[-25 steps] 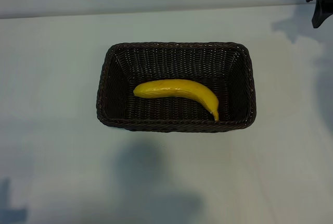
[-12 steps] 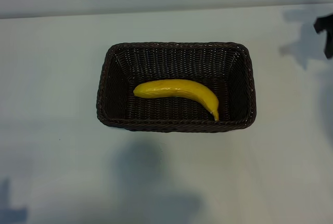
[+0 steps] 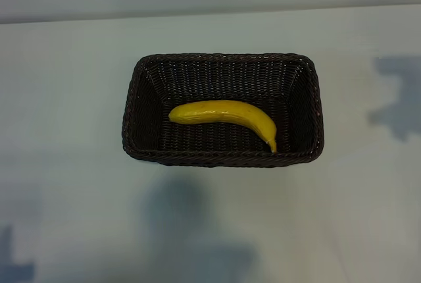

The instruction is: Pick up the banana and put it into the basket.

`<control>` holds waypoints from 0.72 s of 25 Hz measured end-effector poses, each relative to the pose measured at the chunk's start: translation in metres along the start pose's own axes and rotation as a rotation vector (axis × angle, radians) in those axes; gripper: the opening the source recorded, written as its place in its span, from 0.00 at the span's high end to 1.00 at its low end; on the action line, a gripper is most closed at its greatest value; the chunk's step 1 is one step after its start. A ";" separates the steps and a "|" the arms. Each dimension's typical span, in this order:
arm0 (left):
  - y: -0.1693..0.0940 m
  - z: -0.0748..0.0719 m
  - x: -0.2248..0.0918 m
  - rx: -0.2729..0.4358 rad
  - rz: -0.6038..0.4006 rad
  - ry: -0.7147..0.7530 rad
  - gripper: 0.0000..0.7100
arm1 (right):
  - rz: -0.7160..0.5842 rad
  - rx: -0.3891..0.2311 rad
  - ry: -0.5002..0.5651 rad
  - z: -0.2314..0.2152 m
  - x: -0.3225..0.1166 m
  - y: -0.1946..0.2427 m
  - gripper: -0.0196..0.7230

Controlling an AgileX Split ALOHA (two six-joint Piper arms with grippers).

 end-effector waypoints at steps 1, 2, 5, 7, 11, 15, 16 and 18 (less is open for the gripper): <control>0.000 0.000 0.000 0.000 0.000 0.000 0.21 | -0.008 -0.001 0.006 0.002 -0.012 -0.003 0.19; 0.000 0.000 0.000 0.000 0.000 0.000 0.21 | -0.015 -0.002 0.012 0.003 -0.024 -0.004 0.19; 0.000 0.000 0.000 0.000 0.000 0.000 0.21 | -0.033 -0.004 0.027 0.008 -0.060 -0.002 0.19; 0.000 0.000 0.000 0.000 0.000 0.000 0.21 | -0.066 -0.008 0.028 0.010 -0.079 0.001 0.19; 0.000 0.000 0.000 0.000 0.000 0.000 0.21 | -0.152 -0.026 0.024 0.013 -0.114 0.011 0.19; 0.000 0.000 0.000 0.000 0.000 0.000 0.21 | -0.190 -0.052 0.016 0.012 -0.139 0.024 0.19; 0.000 0.000 0.000 0.000 0.000 0.000 0.21 | -0.213 -0.056 0.015 0.012 -0.142 0.023 0.19; 0.000 0.000 0.000 0.000 0.000 0.000 0.21 | -0.270 -0.065 0.014 0.012 -0.143 0.017 0.19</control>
Point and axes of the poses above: a point on each arm's last joint axis where the gripper is mounted, y pointing out along that axis toward the gripper, z along the wrist's bending axis when the last joint is at zero, x = y × z, the point moved 5 cm from there along y, pointing out along that axis toward the gripper, and after that the axes turned 5 degrees about -y, right-handed, at the moved point
